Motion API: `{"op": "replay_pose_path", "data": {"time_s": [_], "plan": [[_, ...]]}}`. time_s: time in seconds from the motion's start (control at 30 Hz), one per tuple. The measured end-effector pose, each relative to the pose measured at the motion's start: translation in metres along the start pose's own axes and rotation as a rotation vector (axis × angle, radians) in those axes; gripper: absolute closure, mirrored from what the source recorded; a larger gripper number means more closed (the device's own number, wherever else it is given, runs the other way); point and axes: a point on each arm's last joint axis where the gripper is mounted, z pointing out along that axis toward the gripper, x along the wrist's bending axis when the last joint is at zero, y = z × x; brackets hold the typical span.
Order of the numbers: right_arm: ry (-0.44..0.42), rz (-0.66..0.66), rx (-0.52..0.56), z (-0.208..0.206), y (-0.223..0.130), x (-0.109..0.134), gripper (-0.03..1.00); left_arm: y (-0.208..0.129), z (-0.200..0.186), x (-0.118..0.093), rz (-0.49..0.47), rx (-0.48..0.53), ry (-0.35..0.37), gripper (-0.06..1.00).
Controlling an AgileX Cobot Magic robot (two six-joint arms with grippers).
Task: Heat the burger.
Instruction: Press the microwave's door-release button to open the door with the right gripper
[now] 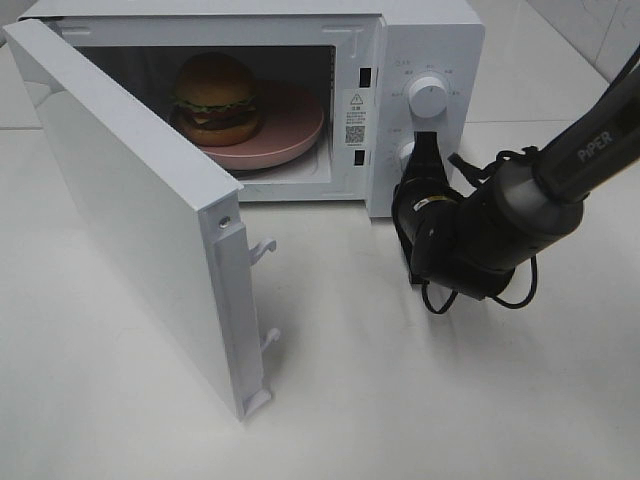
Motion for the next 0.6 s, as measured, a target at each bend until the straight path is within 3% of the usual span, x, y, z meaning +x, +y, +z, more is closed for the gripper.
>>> {"op": "replay_pose_path", "data": {"time_s": [0.23,0.53,0.6], "plan": [[-0.038,-0.018,0.041,-0.006,0.003,0.005,0.96,0.000,0.000,0.000,0.000,0.000,0.000,-0.04],[-0.058,-0.130,0.104,-0.023,0.006,0.017,0.96,0.000,0.000,0.000,0.000,0.000,0.000,-0.04],[-0.094,-0.176,0.125,-0.029,0.009,0.015,0.96,0.000,0.000,0.000,0.000,0.000,0.000,-0.04]]}}
